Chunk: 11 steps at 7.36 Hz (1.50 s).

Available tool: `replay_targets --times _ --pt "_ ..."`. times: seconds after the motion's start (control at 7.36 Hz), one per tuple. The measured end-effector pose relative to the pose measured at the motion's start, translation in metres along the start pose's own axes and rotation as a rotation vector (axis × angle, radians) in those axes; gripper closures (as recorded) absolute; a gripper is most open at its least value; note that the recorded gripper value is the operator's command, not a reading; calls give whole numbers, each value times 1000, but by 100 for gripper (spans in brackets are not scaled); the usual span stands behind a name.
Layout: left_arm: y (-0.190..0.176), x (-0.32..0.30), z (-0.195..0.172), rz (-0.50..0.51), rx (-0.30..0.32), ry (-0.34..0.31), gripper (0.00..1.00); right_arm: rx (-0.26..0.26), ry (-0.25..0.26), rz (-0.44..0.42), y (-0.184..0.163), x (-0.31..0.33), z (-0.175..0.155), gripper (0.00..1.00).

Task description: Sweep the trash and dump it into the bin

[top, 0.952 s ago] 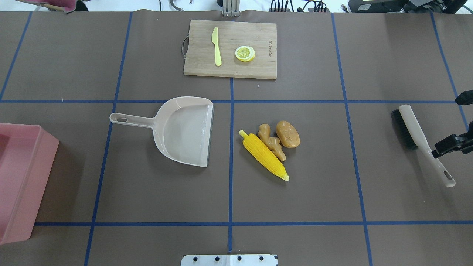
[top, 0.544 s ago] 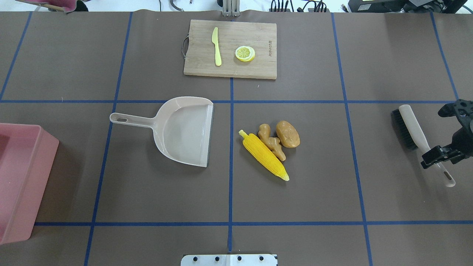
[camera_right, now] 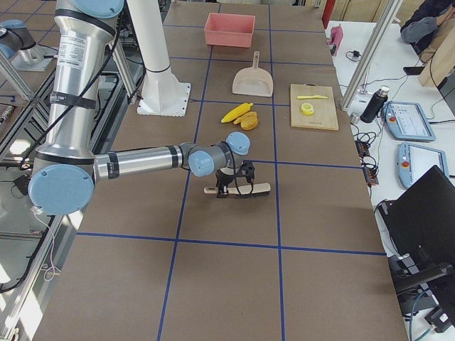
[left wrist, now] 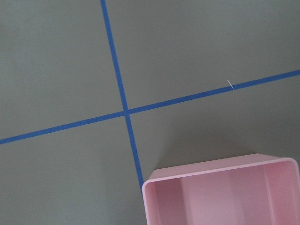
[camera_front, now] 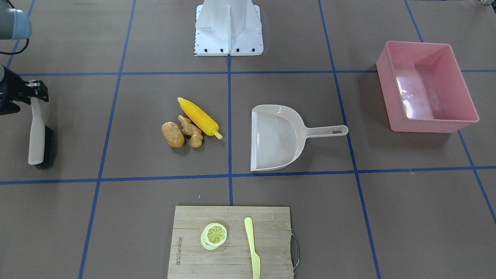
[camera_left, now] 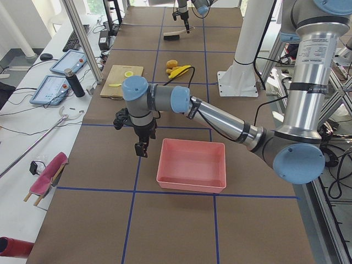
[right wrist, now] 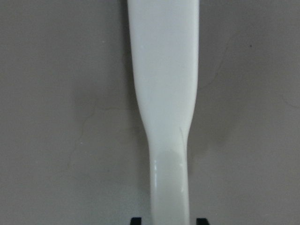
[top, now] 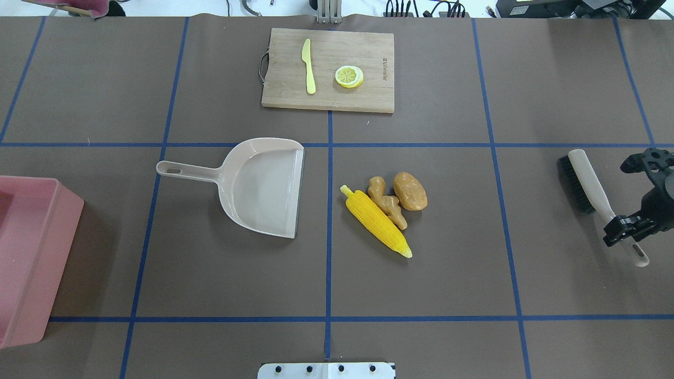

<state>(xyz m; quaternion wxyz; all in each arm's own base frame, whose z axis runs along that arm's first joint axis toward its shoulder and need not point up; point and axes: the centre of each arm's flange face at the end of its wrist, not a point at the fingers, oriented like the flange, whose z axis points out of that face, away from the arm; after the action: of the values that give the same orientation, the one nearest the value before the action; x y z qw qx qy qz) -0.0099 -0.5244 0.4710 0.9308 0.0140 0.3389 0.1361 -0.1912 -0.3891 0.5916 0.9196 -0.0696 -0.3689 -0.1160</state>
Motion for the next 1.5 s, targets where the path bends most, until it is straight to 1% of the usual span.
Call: replay_targets --times 0.14,0.27,0.54,0.82,0.95,1.22,1.36,1.5 --pt "-19 24 -5 34 -37 -52 0 -1 1 -2 -1 1 1 100" --pt "-28 43 -13 73 -38 -81 1 -1 1 -3 -1 1 1 100" --pt "-45 98 -22 197 -2 -96 1 4 -2 -8 -3 -2 -1 100" --pt "-62 179 -22 392 76 -81 1 16 -11 -16 -4 -8 -7 100" --pt "-63 213 -17 479 110 -67 1 28 -19 -20 -5 -13 -15 100" --pt "-63 245 3 562 113 -41 1 51 -50 -23 -5 -29 -31 100" --pt "-67 254 10 596 130 -33 1 57 -78 -10 -8 -40 -39 100" --pt "-71 271 20 657 155 -22 1 57 -116 0 -14 -56 -47 100"
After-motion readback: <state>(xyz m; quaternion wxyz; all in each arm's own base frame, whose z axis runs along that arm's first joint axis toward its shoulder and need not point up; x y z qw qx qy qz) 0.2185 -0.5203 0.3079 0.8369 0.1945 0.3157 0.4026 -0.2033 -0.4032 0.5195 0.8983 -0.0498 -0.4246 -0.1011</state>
